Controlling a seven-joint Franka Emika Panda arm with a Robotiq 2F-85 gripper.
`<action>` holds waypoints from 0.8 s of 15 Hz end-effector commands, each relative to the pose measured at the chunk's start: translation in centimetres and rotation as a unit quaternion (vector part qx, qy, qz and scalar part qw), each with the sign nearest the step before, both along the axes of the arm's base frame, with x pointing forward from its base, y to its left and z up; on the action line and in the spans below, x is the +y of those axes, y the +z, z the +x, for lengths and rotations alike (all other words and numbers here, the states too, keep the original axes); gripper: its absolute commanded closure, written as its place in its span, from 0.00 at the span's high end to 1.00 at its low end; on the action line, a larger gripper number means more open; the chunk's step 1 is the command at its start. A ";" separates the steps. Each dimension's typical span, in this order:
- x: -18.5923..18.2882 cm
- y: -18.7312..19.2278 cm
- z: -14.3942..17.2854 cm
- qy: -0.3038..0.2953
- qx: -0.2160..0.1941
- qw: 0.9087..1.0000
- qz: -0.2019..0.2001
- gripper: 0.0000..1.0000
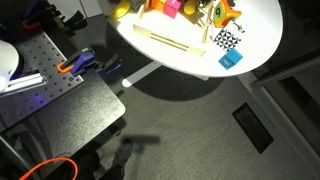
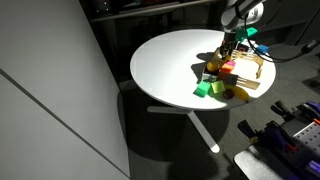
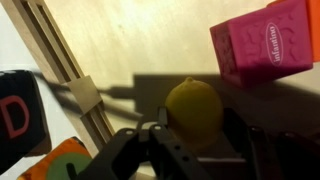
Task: Remove the lemon from the box
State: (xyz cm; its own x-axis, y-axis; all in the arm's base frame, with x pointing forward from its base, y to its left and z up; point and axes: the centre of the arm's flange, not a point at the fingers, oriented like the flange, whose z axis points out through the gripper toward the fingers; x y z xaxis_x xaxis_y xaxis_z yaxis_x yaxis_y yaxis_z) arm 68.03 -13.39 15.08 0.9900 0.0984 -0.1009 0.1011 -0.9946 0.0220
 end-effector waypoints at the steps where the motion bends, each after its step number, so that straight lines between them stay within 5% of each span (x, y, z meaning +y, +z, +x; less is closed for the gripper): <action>1: 0.4 2.5 0.6 -0.012 0.001 1.000 -0.012 0.32; 12: 4.7 6.9 1.1 0.032 -0.013 0.999 0.011 0.32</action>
